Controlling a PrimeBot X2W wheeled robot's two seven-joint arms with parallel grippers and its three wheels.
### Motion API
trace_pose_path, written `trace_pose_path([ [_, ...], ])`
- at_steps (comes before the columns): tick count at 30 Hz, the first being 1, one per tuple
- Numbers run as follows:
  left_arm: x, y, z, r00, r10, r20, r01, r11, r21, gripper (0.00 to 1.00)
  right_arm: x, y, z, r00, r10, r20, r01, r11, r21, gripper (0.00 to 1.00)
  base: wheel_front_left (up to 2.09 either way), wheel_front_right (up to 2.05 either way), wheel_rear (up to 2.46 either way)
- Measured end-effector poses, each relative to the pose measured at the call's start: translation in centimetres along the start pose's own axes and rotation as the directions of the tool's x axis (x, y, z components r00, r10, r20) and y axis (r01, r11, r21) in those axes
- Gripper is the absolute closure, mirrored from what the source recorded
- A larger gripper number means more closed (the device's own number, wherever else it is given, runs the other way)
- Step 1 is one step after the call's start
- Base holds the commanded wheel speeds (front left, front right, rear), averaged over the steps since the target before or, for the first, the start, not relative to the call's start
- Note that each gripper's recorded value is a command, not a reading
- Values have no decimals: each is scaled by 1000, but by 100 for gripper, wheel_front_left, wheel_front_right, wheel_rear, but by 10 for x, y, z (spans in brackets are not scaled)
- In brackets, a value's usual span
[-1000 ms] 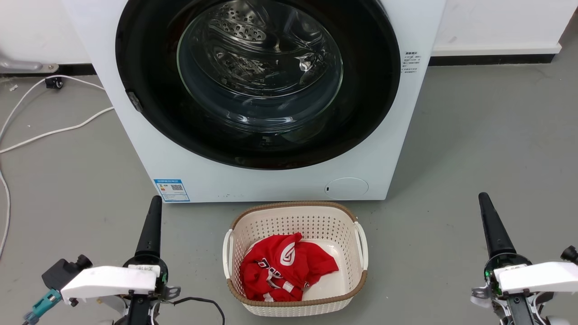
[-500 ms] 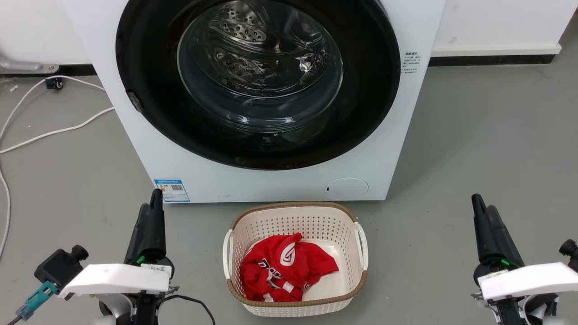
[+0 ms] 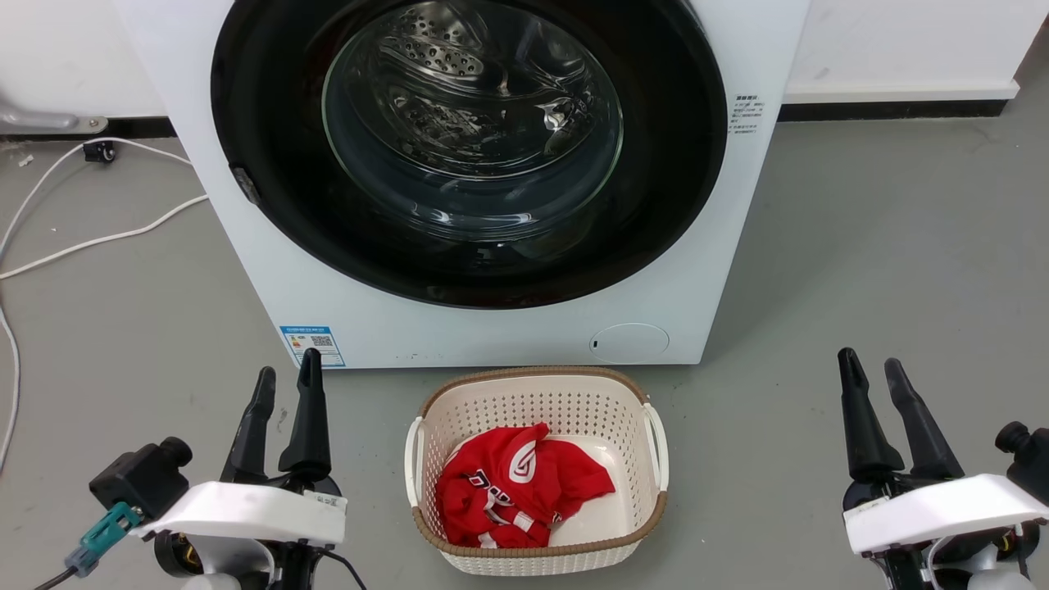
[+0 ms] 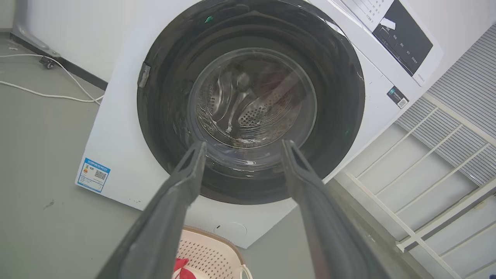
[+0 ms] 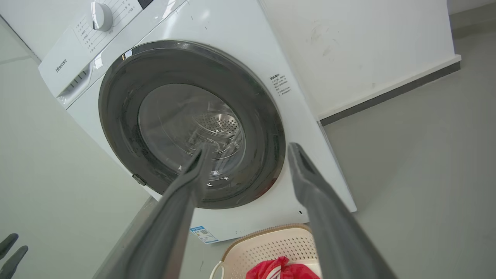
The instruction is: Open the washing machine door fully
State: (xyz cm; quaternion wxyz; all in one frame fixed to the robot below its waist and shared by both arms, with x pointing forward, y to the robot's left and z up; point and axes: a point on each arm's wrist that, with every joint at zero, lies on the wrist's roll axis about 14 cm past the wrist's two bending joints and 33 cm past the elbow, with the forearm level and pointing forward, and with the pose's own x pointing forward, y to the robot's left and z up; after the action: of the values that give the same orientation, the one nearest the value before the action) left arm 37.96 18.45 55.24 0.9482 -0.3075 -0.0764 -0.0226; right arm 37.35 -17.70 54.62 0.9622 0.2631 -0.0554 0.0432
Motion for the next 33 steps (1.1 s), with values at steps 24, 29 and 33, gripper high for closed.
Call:
trace_pose_path([
  [24,-2,-12,-2,999,-49,10,44,960,277,0,-6,3,-7,999,16,-43,-27,965,-261,0,0,0,0],
  [29,-1,-16,-1,998,-64,15,56,946,321,0,-6,5,-8,999,22,-49,-36,951,-306,0,0,0,0],
  [33,-2,-17,0,997,-70,20,58,933,356,0,-6,7,-8,998,27,-52,-43,941,-336,0,0,0,0],
])
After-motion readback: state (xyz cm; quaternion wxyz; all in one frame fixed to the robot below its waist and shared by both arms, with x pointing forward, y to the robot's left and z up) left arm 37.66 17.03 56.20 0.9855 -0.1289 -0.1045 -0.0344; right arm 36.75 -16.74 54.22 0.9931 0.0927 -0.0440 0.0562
